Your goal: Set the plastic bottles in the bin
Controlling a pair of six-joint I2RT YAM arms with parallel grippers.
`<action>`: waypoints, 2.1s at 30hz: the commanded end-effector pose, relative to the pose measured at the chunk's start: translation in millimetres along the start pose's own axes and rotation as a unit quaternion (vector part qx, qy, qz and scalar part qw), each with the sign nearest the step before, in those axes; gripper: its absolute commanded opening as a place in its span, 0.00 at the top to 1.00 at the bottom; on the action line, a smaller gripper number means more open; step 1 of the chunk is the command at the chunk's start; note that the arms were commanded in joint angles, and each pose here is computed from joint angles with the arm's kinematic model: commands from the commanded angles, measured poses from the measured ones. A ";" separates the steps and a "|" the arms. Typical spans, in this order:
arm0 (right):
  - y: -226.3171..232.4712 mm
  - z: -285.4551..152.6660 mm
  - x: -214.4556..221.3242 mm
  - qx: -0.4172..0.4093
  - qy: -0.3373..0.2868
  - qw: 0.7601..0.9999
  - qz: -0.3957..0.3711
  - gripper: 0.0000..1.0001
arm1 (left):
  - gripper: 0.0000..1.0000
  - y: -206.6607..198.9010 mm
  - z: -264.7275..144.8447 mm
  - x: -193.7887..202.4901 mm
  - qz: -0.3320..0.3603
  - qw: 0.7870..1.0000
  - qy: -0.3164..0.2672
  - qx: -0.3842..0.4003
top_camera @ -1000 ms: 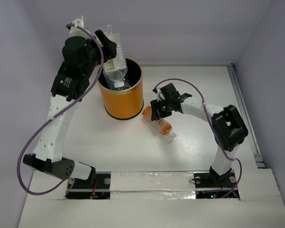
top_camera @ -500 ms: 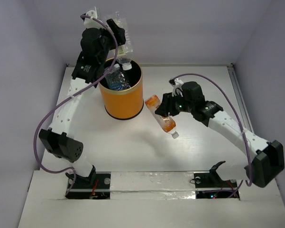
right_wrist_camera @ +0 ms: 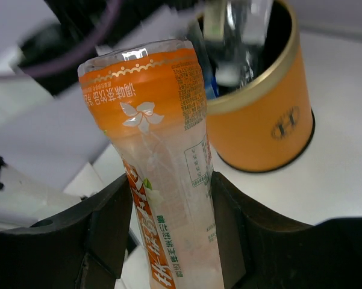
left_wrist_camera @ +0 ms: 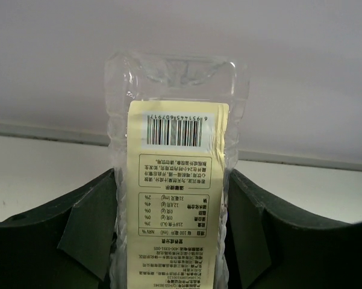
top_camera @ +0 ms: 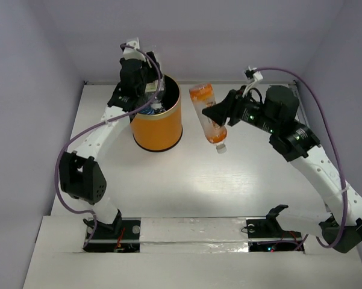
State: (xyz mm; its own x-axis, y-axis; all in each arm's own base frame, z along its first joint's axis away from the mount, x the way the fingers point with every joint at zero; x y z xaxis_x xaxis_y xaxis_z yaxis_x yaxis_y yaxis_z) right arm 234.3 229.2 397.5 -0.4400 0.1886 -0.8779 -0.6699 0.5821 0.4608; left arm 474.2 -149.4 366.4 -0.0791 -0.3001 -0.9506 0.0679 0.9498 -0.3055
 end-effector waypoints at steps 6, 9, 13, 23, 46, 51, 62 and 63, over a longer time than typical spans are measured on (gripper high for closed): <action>23.4 48.3 -91.7 -0.033 -0.115 0.993 0.012 0.53 | 0.19 9.5 -61.9 -32.3 -0.027 0.996 -0.080 0.021; 20.5 67.8 -108.3 -0.029 -0.138 0.990 0.024 0.53 | 0.02 13.1 -75.7 -36.7 -0.035 0.996 -0.081 0.015; 10.4 104.2 -121.6 -0.039 -0.178 0.982 0.044 0.52 | 0.01 7.3 -91.8 -59.1 -0.037 0.995 -0.091 0.028; 12.6 155.7 -154.8 -0.051 -0.251 0.964 0.079 0.53 | 0.01 1.8 -149.6 -88.2 -0.087 0.990 -0.091 0.062; 29.8 289.6 -64.8 0.046 -0.216 0.975 0.024 0.51 | 0.01 38.3 -277.2 -57.0 -0.183 0.983 0.000 0.028; 19.4 288.8 -58.1 0.072 -0.212 0.975 0.015 0.51 | 0.01 40.9 -288.7 -53.3 -0.190 0.981 0.000 0.033; 20.0 264.9 -108.7 0.126 -0.282 0.950 -0.054 0.55 | 0.01 40.3 -291.1 -51.3 -0.191 0.981 0.004 0.038; 17.3 265.7 -105.4 0.130 -0.279 0.950 -0.057 0.55 | 0.01 40.4 -291.3 -49.7 -0.191 0.981 0.007 0.038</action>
State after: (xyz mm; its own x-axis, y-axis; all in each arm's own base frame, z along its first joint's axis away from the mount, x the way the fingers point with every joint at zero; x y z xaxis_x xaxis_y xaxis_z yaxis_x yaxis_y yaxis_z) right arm 426.8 448.9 442.8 -0.0418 0.4572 -0.8884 -0.5298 0.7437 0.4076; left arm 194.8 -71.3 406.2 -0.1538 -0.6152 -0.7732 0.0790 0.7723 -0.6303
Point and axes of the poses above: each gripper's point midway between its finger pads, its own z axis out along the fingers, its own y axis along the line the jaws close on, x = y × z, the point moved 4 cm from there along -z, back along the fingers, and after that the axes turned 1 degree about -z, right-handed, at the moved point
